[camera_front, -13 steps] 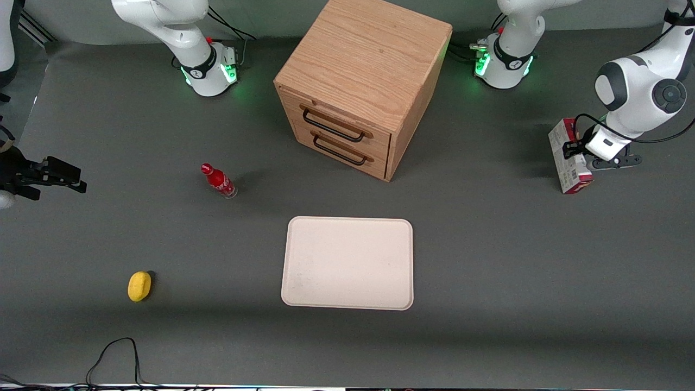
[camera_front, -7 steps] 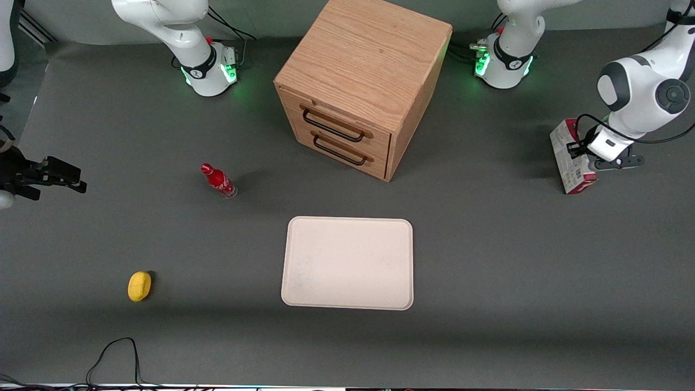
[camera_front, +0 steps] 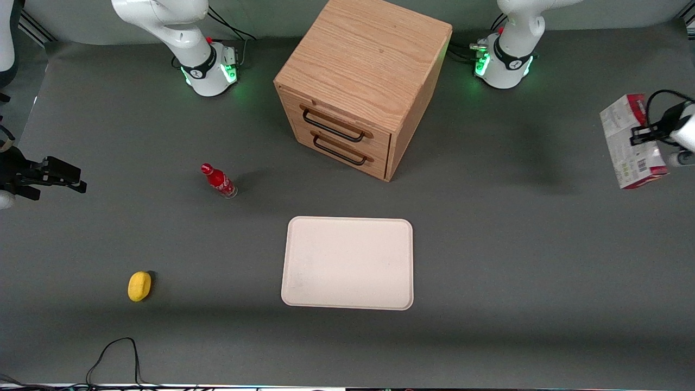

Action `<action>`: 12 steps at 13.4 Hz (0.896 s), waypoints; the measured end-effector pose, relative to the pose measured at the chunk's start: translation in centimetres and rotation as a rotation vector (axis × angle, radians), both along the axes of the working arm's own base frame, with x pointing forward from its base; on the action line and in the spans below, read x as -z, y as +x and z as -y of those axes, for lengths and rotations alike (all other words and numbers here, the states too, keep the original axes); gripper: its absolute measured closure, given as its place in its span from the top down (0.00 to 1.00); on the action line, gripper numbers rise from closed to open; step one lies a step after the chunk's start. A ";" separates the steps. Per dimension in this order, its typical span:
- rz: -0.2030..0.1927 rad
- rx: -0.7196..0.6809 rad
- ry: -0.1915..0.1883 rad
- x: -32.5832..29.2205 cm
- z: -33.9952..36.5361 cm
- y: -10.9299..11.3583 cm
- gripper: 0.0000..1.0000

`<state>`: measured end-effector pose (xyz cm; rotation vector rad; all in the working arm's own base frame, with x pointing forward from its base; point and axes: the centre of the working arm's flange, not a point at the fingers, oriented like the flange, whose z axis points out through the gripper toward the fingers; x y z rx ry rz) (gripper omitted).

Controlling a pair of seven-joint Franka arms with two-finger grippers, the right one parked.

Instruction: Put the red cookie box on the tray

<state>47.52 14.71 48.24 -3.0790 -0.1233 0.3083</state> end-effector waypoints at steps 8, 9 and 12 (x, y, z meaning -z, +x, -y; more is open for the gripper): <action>-0.056 0.040 0.010 -12.0 3.0 8.3 0.04; -0.059 0.040 0.012 -11.6 3.9 9.1 0.04; -0.059 0.004 0.011 -10.7 10.0 10.6 0.04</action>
